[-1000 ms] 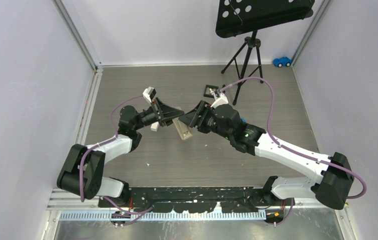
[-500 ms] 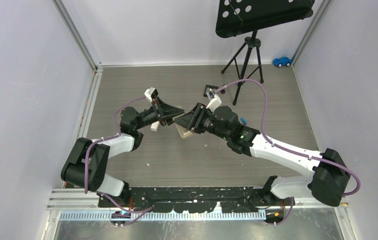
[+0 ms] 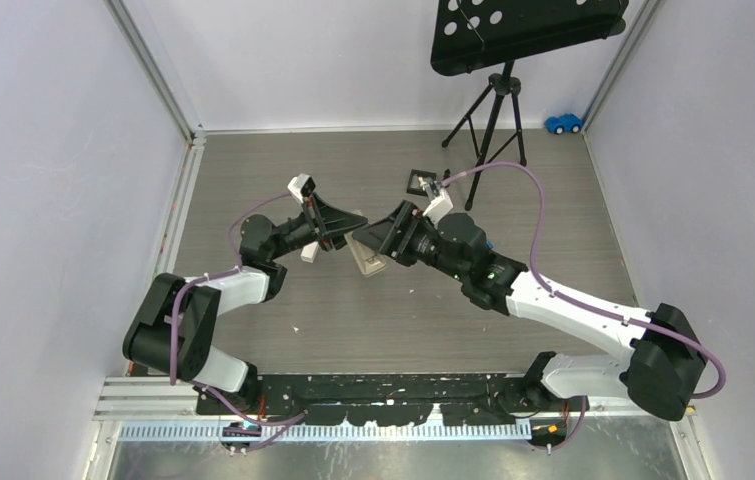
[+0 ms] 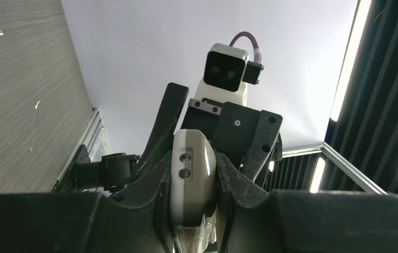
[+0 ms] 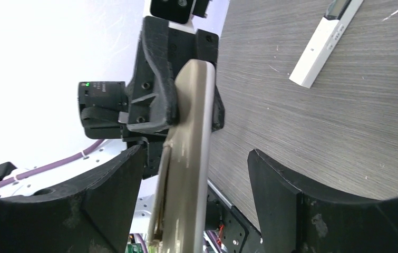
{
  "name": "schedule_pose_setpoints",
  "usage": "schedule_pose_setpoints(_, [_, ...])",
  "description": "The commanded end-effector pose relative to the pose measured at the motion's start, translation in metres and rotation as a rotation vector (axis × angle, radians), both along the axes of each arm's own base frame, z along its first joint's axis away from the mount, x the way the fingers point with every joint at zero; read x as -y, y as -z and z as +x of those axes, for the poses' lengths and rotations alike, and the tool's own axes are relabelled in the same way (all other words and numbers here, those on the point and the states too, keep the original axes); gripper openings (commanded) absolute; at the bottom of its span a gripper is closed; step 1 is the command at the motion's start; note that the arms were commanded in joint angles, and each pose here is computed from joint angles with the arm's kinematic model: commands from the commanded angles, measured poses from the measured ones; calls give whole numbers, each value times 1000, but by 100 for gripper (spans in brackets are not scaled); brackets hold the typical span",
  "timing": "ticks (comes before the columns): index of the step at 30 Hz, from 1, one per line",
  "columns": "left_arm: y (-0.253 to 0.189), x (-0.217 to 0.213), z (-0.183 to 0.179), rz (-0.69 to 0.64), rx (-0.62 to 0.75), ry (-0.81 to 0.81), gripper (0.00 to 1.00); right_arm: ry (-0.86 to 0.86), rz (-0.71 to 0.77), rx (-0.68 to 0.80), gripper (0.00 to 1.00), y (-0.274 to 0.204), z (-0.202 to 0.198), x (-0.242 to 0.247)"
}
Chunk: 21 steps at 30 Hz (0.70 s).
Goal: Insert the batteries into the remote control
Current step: Load the battery cover into the remote control.
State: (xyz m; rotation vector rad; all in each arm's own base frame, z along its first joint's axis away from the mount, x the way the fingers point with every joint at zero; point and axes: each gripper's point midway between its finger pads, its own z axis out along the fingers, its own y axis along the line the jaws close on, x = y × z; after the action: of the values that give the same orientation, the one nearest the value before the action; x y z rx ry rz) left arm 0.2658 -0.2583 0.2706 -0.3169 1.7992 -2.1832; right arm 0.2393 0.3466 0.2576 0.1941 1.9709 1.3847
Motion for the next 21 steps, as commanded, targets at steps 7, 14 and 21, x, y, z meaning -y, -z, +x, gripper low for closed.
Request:
schedule_pose_setpoints(7, [-5,-2,2,-18,50,-36,0,-29,159,51,77,-41,-11,6])
schedule_pose_setpoints(14, [-9,-2,5,-22,43,-42,0,-38,173,27,68,-39,-20,13])
schedule_pose_setpoints(21, [-12,-2,5,-26,47,-42,0,-42,171,-3,54,-31,-18,8])
